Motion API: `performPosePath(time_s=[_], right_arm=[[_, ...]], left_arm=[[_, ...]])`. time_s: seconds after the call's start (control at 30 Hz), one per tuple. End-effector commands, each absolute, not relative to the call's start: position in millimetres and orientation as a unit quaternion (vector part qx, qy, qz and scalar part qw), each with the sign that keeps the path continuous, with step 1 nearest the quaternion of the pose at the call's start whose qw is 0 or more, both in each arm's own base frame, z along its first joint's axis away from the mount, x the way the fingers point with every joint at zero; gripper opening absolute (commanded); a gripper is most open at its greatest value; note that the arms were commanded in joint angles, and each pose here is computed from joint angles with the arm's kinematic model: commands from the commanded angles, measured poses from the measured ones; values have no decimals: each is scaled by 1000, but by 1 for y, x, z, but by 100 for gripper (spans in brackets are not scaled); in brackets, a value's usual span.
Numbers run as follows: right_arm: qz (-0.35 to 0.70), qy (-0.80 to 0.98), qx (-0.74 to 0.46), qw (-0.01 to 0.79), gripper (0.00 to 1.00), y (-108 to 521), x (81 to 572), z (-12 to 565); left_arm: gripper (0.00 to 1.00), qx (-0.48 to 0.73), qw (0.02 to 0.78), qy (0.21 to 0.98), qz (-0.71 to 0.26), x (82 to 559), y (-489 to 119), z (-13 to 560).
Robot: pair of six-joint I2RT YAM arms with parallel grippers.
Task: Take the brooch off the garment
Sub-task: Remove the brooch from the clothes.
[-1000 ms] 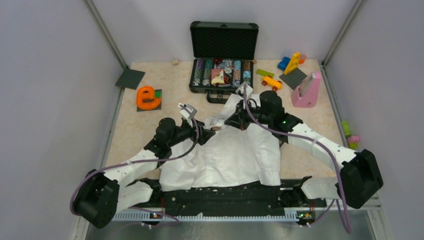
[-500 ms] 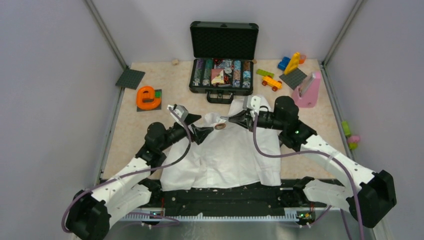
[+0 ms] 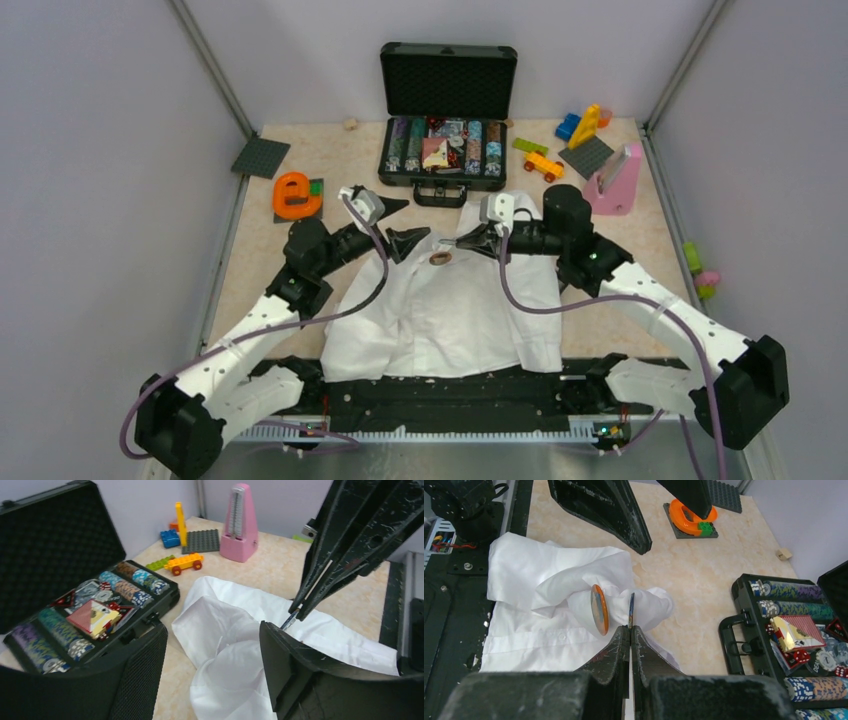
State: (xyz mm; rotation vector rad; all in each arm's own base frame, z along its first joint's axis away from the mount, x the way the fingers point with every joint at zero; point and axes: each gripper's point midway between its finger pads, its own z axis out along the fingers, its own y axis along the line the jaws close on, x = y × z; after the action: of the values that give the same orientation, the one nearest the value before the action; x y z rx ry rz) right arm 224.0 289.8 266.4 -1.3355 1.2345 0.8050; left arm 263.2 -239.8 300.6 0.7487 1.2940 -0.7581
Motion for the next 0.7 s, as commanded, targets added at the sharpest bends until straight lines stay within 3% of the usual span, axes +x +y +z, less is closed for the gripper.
performPosePath(time_s=[0.0, 0.17, 0.47, 0.67], right_arm=[[352, 510, -557, 553, 0, 296, 227, 291], [370, 516, -567, 524, 0, 301, 224, 287], [388, 526, -570, 498, 0, 305, 222, 281], [402, 520, -572, 490, 0, 307, 216, 277]], left_arm=[[69, 415, 636, 544, -357, 252, -260, 298], [52, 472, 625, 500, -369, 236, -269, 286], [53, 527, 625, 445, -366, 214, -269, 281], [30, 548, 613, 429, -375, 209, -274, 279]])
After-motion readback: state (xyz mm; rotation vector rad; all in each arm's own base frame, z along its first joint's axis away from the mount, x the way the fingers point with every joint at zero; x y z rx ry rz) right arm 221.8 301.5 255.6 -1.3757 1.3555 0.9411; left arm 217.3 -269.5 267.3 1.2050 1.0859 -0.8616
